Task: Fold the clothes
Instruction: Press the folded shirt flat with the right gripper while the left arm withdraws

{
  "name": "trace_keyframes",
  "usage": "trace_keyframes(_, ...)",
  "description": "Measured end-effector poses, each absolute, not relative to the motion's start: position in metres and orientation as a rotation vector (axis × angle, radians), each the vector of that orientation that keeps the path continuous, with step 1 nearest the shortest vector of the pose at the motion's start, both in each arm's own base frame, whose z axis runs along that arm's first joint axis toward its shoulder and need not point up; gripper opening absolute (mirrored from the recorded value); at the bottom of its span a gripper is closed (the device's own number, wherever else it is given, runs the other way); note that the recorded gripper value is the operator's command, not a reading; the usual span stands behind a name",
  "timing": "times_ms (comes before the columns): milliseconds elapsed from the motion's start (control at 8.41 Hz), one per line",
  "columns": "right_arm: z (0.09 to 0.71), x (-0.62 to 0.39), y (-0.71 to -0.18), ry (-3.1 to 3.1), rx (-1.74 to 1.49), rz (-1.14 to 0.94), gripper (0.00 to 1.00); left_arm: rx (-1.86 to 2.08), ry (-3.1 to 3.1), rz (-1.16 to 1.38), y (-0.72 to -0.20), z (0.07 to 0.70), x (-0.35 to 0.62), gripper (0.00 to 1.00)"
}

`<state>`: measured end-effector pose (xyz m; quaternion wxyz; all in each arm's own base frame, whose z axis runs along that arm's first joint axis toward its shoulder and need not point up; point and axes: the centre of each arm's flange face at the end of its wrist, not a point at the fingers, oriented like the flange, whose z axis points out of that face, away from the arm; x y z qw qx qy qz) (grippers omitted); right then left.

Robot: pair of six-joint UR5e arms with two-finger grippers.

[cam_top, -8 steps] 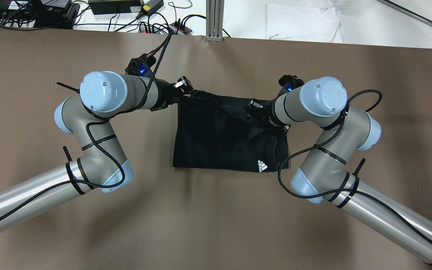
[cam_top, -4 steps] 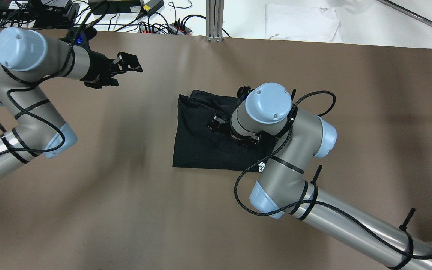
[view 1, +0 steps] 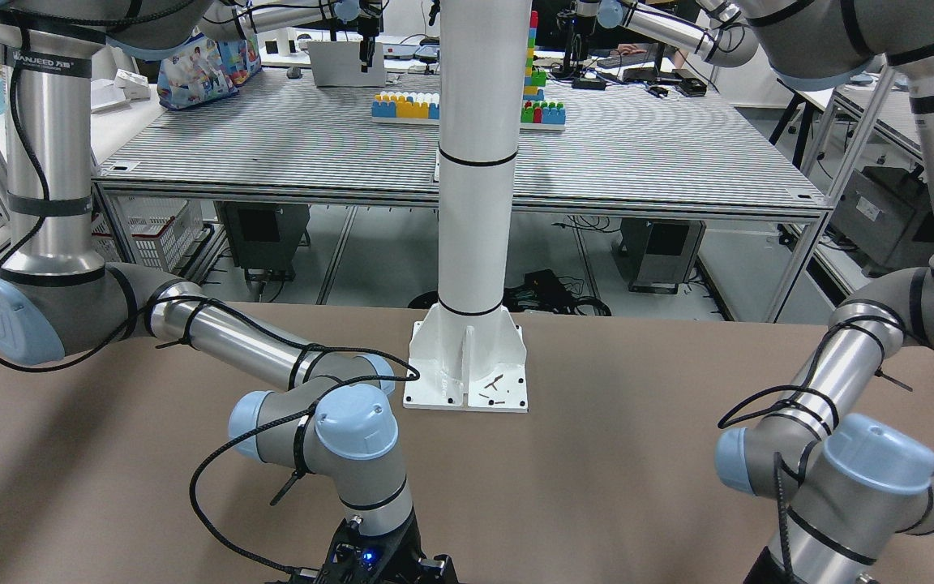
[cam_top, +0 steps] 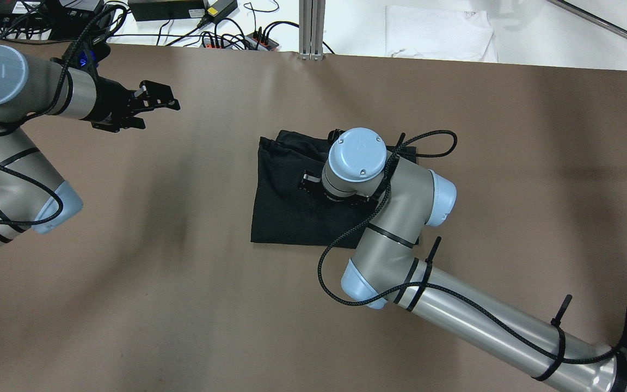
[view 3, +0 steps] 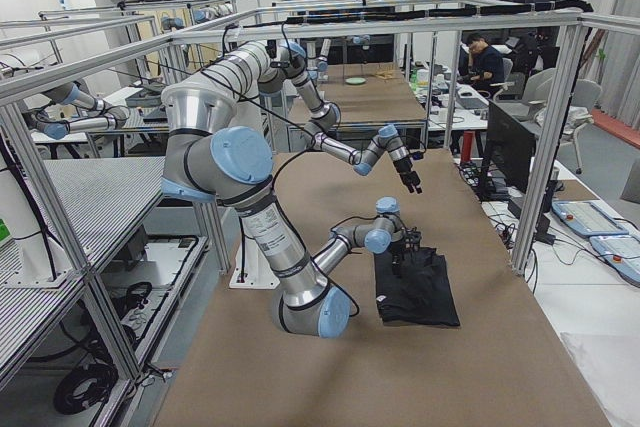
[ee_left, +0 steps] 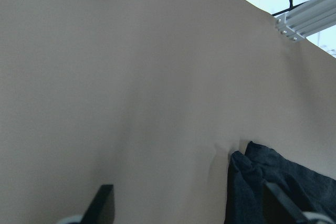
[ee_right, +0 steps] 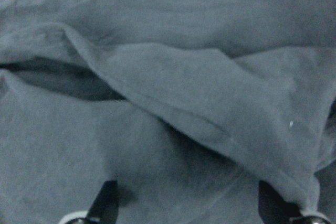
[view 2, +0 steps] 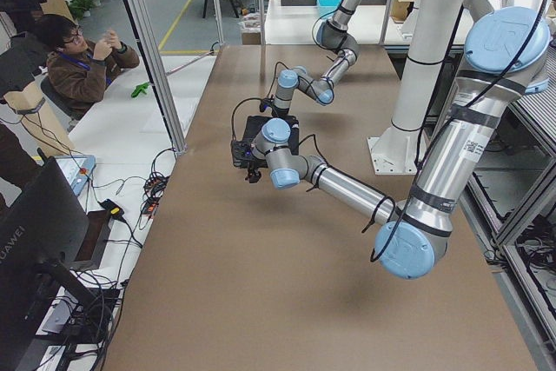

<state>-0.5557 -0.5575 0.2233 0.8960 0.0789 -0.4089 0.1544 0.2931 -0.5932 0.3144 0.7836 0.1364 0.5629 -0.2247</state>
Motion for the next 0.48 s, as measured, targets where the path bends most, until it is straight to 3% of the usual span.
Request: trace_keyframes(476,0.262,-0.516,-0.639,-0.724,0.243,0.320,0.94,0.295,1.216,-0.490,-0.592,0.314,0.294,1.00)
